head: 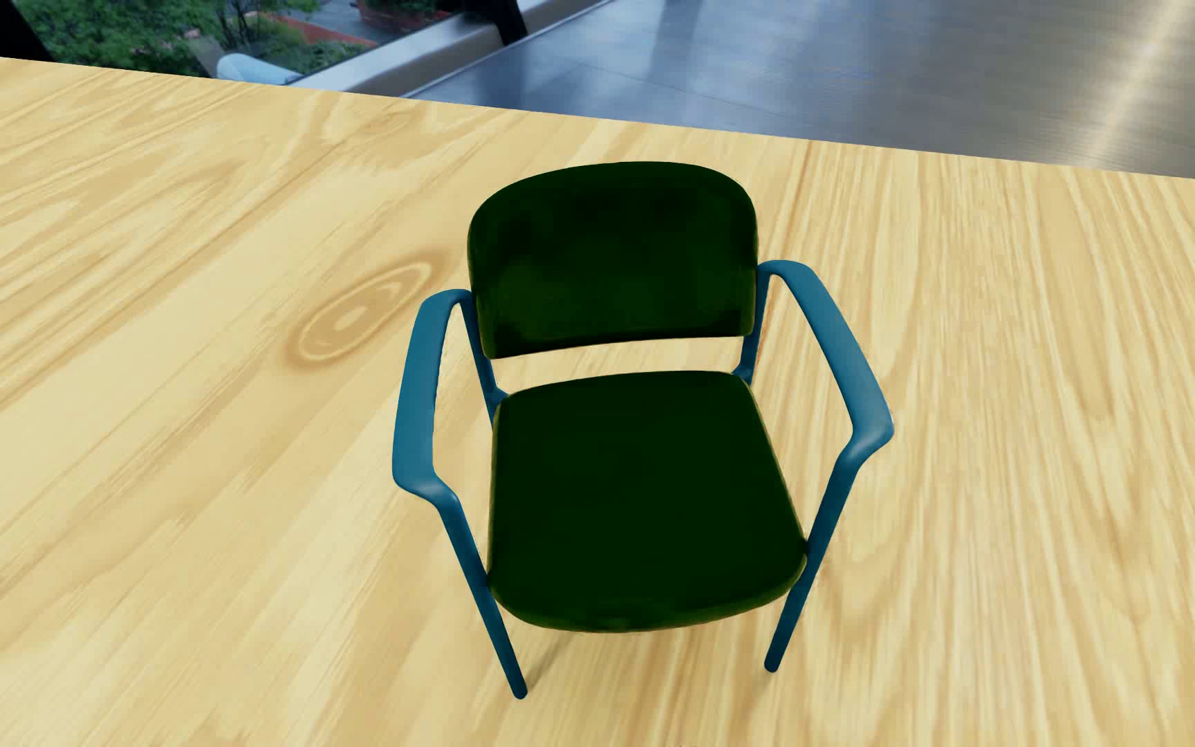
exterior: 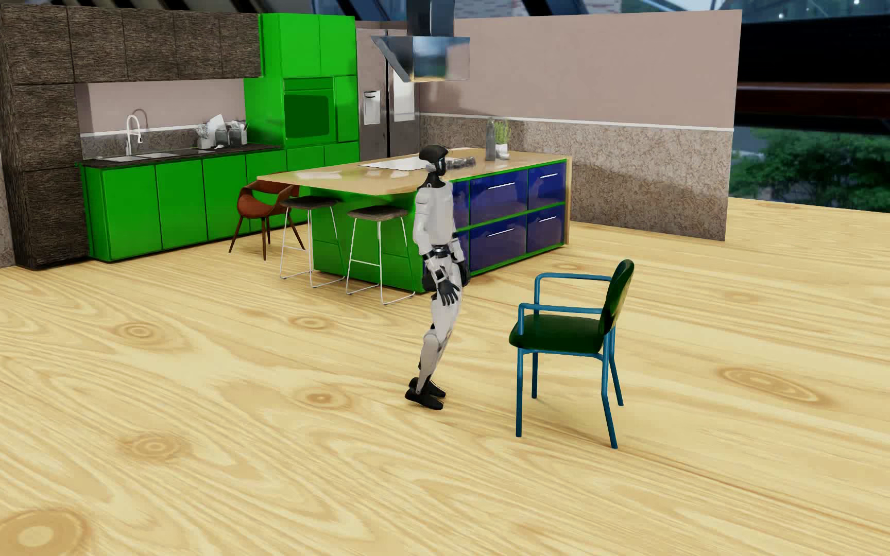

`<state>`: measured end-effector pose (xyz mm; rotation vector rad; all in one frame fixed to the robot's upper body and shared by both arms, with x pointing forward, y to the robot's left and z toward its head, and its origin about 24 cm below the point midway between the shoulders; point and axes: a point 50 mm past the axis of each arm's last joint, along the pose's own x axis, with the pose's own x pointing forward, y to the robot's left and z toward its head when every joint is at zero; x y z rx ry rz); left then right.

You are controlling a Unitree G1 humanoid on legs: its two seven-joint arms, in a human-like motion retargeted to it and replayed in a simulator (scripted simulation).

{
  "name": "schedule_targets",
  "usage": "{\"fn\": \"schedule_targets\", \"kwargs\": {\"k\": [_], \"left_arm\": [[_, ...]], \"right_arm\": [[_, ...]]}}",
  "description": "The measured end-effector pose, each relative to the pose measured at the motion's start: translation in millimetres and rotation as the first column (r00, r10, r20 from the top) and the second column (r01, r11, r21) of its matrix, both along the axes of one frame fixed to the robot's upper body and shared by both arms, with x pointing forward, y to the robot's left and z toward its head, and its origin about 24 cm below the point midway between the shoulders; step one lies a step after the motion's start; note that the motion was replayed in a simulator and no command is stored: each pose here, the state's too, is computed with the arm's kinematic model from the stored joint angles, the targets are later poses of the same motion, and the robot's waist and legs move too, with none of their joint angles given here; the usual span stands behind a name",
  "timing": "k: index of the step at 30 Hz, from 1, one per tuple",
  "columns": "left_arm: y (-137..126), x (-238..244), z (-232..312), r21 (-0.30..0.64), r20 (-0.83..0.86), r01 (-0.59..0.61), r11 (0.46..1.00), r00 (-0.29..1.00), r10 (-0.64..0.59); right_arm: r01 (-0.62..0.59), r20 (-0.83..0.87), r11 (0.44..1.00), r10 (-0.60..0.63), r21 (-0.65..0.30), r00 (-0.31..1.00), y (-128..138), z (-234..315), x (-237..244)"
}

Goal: Stand still

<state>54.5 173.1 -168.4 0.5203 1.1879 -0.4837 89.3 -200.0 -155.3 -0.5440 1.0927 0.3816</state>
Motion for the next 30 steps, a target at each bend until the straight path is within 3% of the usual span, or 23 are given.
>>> {"fn": "schedule_targets", "kwargs": {"k": [30], "left_arm": [[4.6,-2.1,-0.2,0.01,-0.006,-0.028,1.0,1.0,0.028]], "right_arm": [[0.003,0.003,1.0,-0.003,-0.002,1.0,-0.4,0.1,2.1]]}}
